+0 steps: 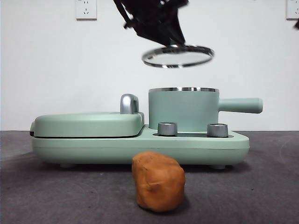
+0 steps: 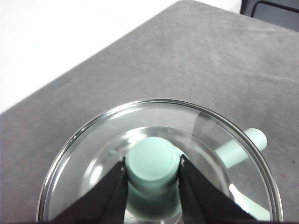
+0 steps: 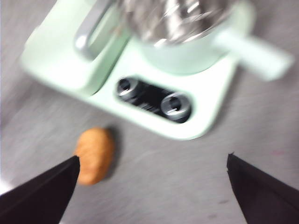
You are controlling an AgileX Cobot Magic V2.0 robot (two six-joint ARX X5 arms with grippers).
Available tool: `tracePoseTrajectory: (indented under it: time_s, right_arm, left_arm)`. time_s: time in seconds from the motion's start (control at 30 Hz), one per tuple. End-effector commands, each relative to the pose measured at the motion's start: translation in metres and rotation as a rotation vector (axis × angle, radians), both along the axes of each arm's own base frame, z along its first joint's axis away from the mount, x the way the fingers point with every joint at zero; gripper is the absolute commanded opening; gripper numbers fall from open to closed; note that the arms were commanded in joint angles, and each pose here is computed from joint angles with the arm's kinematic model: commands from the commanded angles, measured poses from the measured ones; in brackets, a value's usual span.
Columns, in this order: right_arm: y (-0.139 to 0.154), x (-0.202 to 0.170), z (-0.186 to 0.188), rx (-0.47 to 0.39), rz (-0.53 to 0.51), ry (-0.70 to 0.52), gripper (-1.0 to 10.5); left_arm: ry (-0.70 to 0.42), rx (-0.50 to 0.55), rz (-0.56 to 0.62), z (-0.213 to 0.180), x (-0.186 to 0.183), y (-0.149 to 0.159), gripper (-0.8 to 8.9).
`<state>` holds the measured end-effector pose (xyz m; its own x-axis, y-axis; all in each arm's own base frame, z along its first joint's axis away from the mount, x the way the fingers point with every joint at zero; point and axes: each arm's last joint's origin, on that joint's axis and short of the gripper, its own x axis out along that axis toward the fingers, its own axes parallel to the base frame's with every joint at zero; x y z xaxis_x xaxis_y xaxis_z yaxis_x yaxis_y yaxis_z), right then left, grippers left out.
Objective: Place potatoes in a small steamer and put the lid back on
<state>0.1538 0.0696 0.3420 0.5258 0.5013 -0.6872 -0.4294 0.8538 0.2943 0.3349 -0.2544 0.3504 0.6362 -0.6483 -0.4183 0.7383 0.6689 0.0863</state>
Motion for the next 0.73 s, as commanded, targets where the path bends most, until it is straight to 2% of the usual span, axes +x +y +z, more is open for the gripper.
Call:
tracePoseTrajectory:
  time_s: [0.03, 0.2, 0.47, 0.73]
  right_arm:
    - [0.016, 0.006, -0.002, 0.007, -0.003, 0.050, 5.0]
    - [0.053, 0.015, -0.020, -0.053, 0.020, 0.138, 5.0]
    - [0.114, 0.027, -0.053, -0.083, 0.073, 0.202, 5.0]
    - [0.156, 0.032, -0.095, -0.156, 0.133, 0.292, 5.0]
  left_arm:
    - [-0.043, -0.042, 0.010, 0.023, -0.003, 0.008, 0.18]
    - [-0.063, -0.055, 0.048, 0.043, -0.009, 0.031, 0.17]
    - [-0.094, -0.066, 0.130, 0.066, -0.013, 0.071, 0.17]
    - [-0.090, -0.058, 0.211, 0.071, -0.007, 0.101, 0.17]
